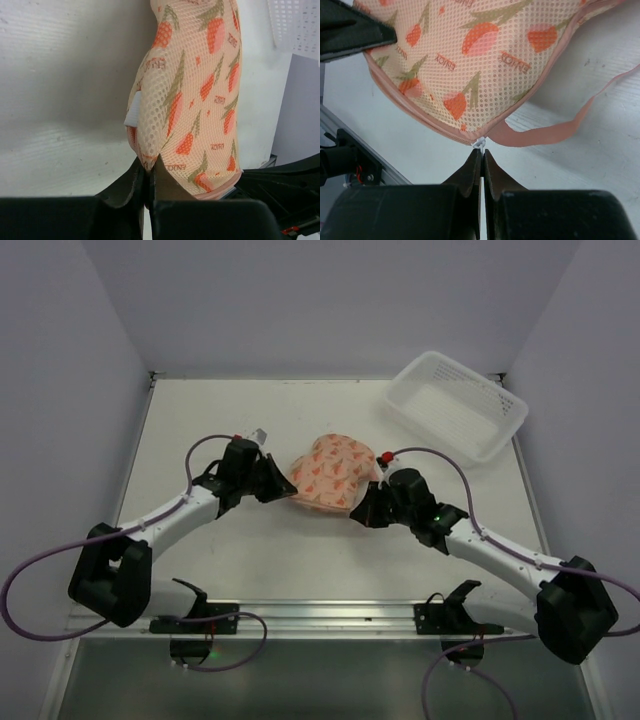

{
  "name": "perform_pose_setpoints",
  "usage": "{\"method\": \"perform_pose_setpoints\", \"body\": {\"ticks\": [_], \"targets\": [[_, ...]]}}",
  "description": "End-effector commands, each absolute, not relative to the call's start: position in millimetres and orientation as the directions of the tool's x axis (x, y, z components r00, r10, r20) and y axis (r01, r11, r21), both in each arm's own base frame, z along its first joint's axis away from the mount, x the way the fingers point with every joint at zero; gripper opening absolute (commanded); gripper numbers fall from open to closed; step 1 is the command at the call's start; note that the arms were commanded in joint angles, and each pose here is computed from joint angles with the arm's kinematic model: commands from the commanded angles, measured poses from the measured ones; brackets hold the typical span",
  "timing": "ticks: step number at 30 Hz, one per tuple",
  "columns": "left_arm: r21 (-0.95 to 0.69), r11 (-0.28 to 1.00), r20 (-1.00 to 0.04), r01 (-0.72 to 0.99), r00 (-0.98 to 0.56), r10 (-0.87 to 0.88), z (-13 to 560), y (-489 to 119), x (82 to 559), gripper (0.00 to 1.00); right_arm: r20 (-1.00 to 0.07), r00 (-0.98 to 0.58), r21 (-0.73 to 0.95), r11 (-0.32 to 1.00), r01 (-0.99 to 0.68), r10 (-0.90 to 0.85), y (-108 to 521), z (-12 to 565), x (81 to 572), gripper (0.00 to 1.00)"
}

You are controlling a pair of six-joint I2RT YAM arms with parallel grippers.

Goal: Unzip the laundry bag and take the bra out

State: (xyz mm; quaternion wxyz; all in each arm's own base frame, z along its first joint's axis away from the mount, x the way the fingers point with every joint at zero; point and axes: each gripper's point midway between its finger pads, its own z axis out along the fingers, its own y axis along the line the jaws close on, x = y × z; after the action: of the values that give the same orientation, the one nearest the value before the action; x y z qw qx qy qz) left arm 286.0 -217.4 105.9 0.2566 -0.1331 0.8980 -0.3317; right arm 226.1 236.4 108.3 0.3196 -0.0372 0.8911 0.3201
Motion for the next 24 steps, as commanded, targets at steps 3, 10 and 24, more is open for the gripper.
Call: {"method": "perform_pose_setpoints", "body": {"ticks": [3, 10, 24], "targets": [[-0.484, 0.869, -0.481, -0.105, -0.798, -0.364, 92, -173, 340, 0.28, -0.547, -0.83, 0.547, 0.798, -0.252, 0.113, 237, 96, 226, 0.0], [-0.585, 0.786, -0.4, -0.201, -0.771, -0.495, 117, -184, 341, 1.0, -0.529, -0.839, 0.607, 0.747, -0.271, 0.125, 283, 107, 241, 0.0], [-0.725, 0.573, -0.202, -0.381, -0.678, -0.706, 95, -178, 262, 1.0, -0.523, -0.852, 0.606, 0.693, -0.39, -0.022, 375, 110, 227, 0.0]]}}
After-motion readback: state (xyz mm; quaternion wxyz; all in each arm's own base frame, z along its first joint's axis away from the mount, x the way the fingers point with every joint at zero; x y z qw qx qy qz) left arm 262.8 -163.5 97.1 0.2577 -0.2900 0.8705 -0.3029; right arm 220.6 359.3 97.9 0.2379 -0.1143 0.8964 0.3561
